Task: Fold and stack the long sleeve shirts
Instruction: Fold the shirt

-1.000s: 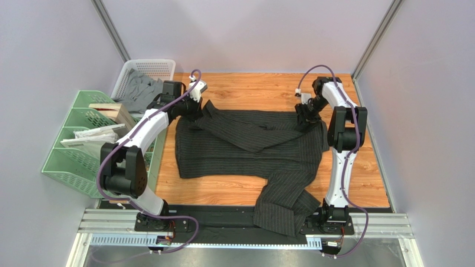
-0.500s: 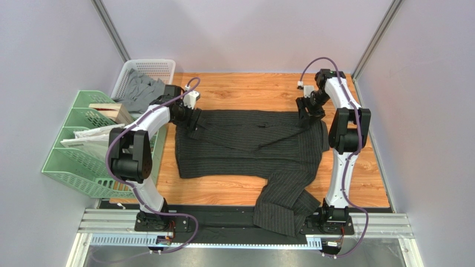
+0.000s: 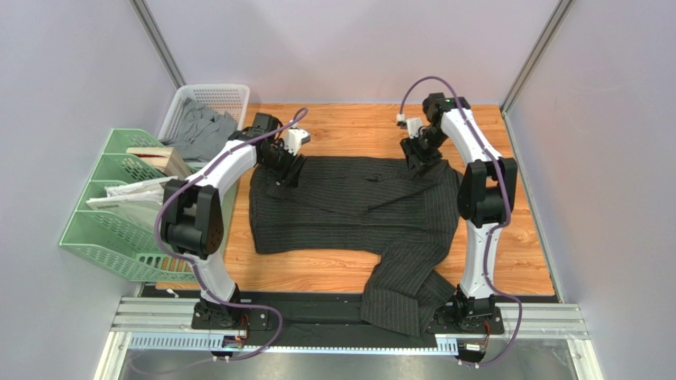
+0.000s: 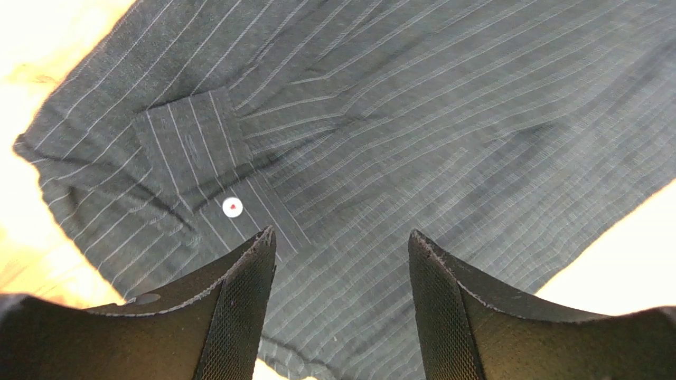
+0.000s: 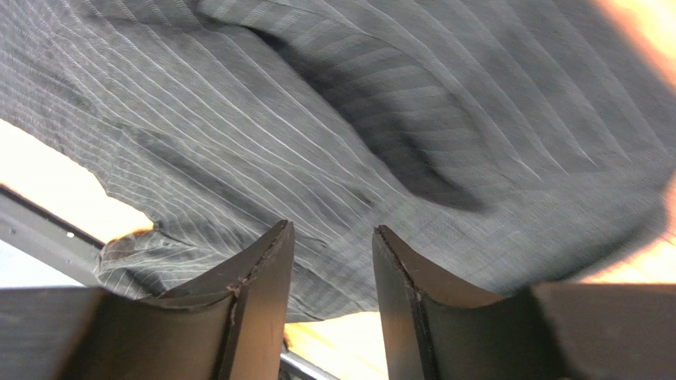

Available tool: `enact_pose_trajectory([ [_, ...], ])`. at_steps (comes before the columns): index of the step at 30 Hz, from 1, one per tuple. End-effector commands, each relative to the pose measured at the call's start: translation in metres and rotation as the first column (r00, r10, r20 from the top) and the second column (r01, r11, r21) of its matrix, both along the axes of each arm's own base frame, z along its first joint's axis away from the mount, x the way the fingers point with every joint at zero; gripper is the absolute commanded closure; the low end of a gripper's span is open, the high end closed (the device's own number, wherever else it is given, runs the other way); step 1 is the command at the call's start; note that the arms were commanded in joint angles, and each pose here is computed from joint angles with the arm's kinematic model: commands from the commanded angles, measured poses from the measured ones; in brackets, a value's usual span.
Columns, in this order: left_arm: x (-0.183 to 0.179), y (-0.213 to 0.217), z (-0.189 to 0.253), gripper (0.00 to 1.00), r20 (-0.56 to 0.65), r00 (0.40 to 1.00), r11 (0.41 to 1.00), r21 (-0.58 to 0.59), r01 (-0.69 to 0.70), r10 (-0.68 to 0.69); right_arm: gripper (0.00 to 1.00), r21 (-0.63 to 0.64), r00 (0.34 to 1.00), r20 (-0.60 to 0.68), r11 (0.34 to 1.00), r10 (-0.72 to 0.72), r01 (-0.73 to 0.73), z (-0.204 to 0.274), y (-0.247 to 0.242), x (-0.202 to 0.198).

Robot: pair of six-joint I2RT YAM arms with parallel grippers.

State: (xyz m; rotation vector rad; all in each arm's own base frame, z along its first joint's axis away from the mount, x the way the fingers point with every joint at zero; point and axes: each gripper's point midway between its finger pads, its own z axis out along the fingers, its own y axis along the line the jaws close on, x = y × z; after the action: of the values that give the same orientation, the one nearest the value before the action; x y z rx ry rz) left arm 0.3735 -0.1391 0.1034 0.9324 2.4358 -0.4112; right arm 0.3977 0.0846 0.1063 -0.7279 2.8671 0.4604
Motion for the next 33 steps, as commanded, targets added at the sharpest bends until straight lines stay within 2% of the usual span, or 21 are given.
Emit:
enact_pose_trajectory([
  [1, -0.001, 0.010, -0.030, 0.34, -0.156, 0.985, 0.996, 0.055, -0.072, 0.080, 0.57, -0.056, 0.994, -0.106, 0.998, -0.001, -0.005, -0.045, -0.001, -0.003],
  [6, -0.012, 0.010, -0.043, 0.36, -0.305, 0.944, 0.991, 0.078, -0.110, 0.129, 0.61, -0.203, 0.991, -0.131, 0.979, -0.010, -0.017, -0.083, -0.041, 0.009],
  [10, -0.011, 0.009, -0.060, 0.40, -0.395, 0.907, 0.987, 0.118, -0.105, 0.144, 0.62, -0.327, 0.996, -0.083, 0.943, 0.033, -0.059, -0.096, -0.069, 0.035],
  [11, 0.001, 0.008, -0.056, 0.41, -0.378, 0.914, 0.987, 0.121, -0.108, 0.147, 0.63, -0.371, 0.998, -0.047, 0.927, 0.045, -0.060, -0.094, -0.076, 0.048],
  [13, 0.005, 0.010, -0.070, 0.42, -0.418, 0.894, 0.982, 0.156, -0.105, 0.162, 0.63, -0.424, 0.997, -0.027, 0.902, 0.077, -0.081, -0.108, -0.086, 0.065],
  [16, 0.029, 0.006, -0.070, 0.44, -0.383, 0.913, 0.984, 0.155, -0.085, 0.139, 0.63, -0.472, 0.993, 0.064, 0.880, 0.102, -0.060, -0.110, -0.092, 0.105],
  [18, 0.045, 0.007, -0.070, 0.45, -0.346, 0.930, 0.984, 0.163, -0.075, 0.128, 0.62, -0.478, 0.981, 0.156, 0.878, 0.113, -0.025, -0.099, -0.092, 0.133],
  [20, 0.058, 0.009, -0.069, 0.46, -0.325, 0.940, 0.984, 0.172, -0.051, 0.105, 0.58, -0.446, 0.972, 0.197, 0.895, 0.128, -0.028, -0.085, -0.085, 0.140],
  [21, 0.064, 0.010, -0.066, 0.46, -0.305, 0.948, 0.985, 0.165, -0.048, 0.097, 0.56, -0.424, 0.974, 0.185, 0.905, 0.129, -0.039, -0.085, -0.081, 0.133],
  [22, 0.067, 0.012, -0.055, 0.45, -0.265, 0.962, 0.987, 0.155, -0.033, 0.074, 0.52, -0.391, 0.961, 0.239, 0.920, 0.137, -0.034, -0.050, -0.076, 0.133],
  [23, 0.076, 0.007, -0.046, 0.44, -0.210, 0.977, 0.993, 0.114, -0.024, 0.047, 0.42, -0.364, 0.959, 0.249, 0.931, 0.136, -0.037, -0.039, -0.074, 0.127],
  [25, 0.072, -0.001, -0.015, 0.40, -0.137, 0.990, 0.998, 0.046, 0.048, -0.041, 0.32, -0.267, 0.963, 0.234, 0.961, 0.138, -0.073, -0.025, -0.067, 0.101],
  [26, 0.063, -0.006, -0.004, 0.38, -0.127, 0.988, 0.996, 0.021, 0.090, -0.086, 0.29, -0.237, 0.946, 0.293, 0.969, 0.141, -0.071, 0.015, -0.066, 0.090],
  [27, 0.054, -0.014, 0.020, 0.36, -0.079, 0.988, 0.991, 0.004, 0.130, -0.130, 0.28, -0.204, 0.942, 0.303, 0.976, 0.142, -0.081, 0.025, -0.064, 0.080],
  [28, 0.035, -0.018, 0.014, 0.35, -0.101, 0.978, 0.983, 0.000, 0.181, -0.180, 0.27, -0.189, 0.955, 0.252, 0.976, 0.158, -0.112, 0.016, -0.071, 0.059],
  [29, 0.023, -0.021, 0.014, 0.35, -0.104, 0.972, 0.978, 0.005, 0.210, -0.209, 0.28, -0.176, 0.948, 0.265, 0.976, 0.175, -0.131, 0.035, -0.070, 0.043],
  [30, 0.007, -0.031, 0.018, 0.34, -0.097, 0.964, 0.968, 0.020, 0.251, -0.248, 0.28, -0.164, 0.952, 0.239, 0.975, 0.189, -0.152, 0.032, -0.068, 0.030],
  [33, -0.032, -0.032, -0.018, 0.35, -0.210, 0.945, 0.962, 0.057, 0.267, -0.250, 0.33, -0.145, 0.970, 0.113, 0.969, 0.215, -0.198, 0.017, -0.084, -0.016],
])
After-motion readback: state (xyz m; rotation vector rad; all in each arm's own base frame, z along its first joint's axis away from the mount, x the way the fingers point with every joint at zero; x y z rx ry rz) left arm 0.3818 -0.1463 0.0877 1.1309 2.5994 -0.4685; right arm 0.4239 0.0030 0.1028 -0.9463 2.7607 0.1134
